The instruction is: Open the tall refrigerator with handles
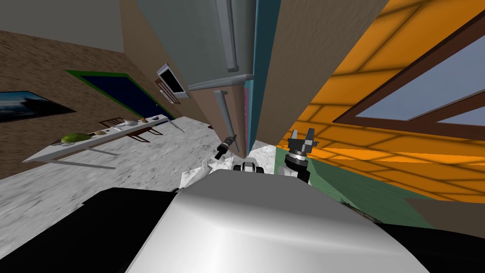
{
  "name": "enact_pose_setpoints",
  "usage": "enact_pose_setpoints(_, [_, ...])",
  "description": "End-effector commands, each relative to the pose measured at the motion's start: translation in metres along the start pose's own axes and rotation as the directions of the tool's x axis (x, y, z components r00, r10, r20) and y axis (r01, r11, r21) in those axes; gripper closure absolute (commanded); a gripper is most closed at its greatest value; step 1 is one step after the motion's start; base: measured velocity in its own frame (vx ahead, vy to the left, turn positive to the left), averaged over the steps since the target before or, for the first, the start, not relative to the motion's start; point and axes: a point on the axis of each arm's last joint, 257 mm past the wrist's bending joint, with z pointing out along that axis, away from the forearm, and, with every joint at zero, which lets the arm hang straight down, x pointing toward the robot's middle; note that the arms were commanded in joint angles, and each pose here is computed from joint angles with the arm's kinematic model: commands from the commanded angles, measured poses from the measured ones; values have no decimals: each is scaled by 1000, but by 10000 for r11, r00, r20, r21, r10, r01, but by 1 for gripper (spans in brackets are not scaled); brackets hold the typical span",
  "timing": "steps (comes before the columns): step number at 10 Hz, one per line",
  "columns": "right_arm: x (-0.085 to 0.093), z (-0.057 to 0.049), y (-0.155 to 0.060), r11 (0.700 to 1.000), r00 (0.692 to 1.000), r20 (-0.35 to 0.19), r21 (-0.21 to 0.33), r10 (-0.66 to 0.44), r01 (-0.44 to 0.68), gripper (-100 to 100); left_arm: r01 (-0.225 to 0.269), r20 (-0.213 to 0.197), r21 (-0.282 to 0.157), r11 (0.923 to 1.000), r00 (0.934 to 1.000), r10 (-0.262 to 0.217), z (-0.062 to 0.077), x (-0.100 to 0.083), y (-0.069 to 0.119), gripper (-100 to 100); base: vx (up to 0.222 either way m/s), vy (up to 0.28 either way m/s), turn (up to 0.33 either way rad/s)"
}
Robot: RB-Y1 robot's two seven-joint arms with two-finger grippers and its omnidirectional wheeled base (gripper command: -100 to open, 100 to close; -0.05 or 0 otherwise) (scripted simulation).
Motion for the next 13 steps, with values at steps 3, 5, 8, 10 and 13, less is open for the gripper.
enact_pose_setpoints(3, [0, 0, 0, 10000, 10000, 0, 1, 0, 0, 0, 205, -242, 802, 9966, 9995, -186, 27, 9, -44, 100, -102, 194, 26])
enact_pose_setpoints(5, [0, 0, 0, 10000, 10000, 1, 1, 0, 0, 0, 262, -552, 1139, 9932, 9983, -200, 37, 24, -64, 100, -75, 176, 49])
enact_pose_setpoints(8, [0, 0, 0, 10000, 10000, 1, 1, 0, 0, 0, 217, -756, 1570, 9874, 9971, -99, 49, 33, -89, 100, -77, 145, 30])
enact_pose_setpoints(10, [0, 0, 0, 10000, 10000, 1, 1, 3, -3, 0, 132, -1002, 1814, 9833, 9950, 51, 56, 46, -105, 100, -88, 144, 38])
enact_pose_setpoints(13, [0, 0, 0, 10000, 10000, -1, 0, -1, 1, 0, -5, -1134, 2361, 9717, 9932, 280, 67, 53, -135, 100, -99, 249, 31])
